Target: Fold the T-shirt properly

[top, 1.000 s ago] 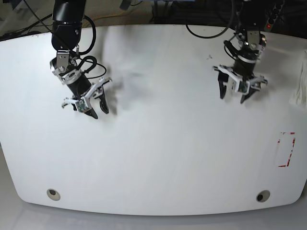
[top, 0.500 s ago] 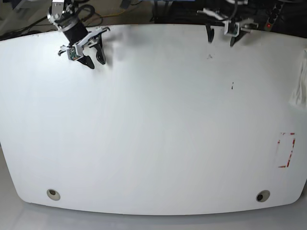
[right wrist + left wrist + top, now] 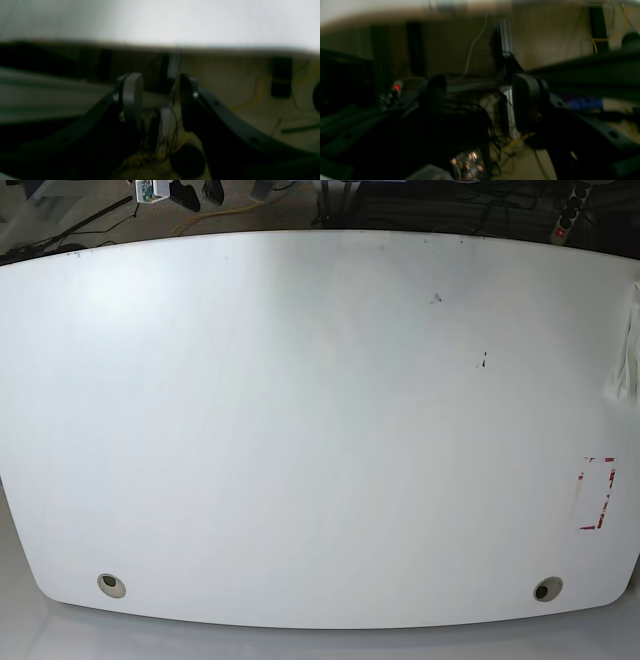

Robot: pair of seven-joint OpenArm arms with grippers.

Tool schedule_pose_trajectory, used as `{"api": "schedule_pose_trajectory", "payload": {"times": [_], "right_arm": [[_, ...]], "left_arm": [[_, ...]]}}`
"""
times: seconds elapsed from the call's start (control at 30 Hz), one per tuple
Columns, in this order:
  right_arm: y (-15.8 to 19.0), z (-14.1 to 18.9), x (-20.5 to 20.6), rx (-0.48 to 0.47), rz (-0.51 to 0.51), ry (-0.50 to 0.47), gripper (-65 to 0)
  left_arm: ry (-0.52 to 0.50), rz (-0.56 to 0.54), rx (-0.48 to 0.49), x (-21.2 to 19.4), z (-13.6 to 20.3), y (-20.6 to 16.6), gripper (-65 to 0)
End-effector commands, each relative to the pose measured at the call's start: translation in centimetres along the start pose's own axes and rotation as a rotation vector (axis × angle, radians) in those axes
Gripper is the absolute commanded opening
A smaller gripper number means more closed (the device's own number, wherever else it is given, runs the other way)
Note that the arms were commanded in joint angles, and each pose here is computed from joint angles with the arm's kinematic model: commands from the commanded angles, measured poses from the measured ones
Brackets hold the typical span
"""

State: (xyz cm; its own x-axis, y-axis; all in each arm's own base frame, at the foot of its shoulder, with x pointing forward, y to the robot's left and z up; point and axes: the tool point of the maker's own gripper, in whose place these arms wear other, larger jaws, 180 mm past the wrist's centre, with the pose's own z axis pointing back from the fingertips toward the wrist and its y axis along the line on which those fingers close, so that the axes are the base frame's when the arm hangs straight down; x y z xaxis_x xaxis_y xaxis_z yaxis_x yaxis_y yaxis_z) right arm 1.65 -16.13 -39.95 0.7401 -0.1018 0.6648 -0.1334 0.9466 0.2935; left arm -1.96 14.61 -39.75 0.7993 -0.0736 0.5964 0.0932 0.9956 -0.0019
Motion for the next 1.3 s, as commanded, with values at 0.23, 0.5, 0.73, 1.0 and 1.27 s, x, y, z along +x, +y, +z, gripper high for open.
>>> {"api": "schedule_pose_trajectory", "payload": {"times": [0.23, 0.5, 0.73, 1.0, 1.27], "right_arm": [[0.0, 2.6, -9.1, -0.003, -0.128, 0.222, -42.5], [-1.0, -2.7, -15.9, 0.024, -0.153, 0.379, -42.5], [-1.8, -7.6, -17.6, 0.027, -0.157, 0.436, -42.5], [-2.7, -12.2, -17.0, 0.037, -0.172, 0.459, -42.5], [-3.9, -15.3, -16.7, 0.036, -0.210, 0.517, -42.2]], "left_arm": [[0.233, 0.074, 0.021, -10.6, -1.8, 1.1, -26.5], [0.362, 0.123, 0.024, -16.2, -7.5, 2.1, -26.5], [0.471, 0.177, 0.018, -19.0, -11.9, 2.4, -26.5], [0.554, 0.238, 0.004, -19.5, -15.7, 1.7, -26.5], [0.585, 0.245, 0.073, -18.1, -18.6, 2.4, -26.5]]}}
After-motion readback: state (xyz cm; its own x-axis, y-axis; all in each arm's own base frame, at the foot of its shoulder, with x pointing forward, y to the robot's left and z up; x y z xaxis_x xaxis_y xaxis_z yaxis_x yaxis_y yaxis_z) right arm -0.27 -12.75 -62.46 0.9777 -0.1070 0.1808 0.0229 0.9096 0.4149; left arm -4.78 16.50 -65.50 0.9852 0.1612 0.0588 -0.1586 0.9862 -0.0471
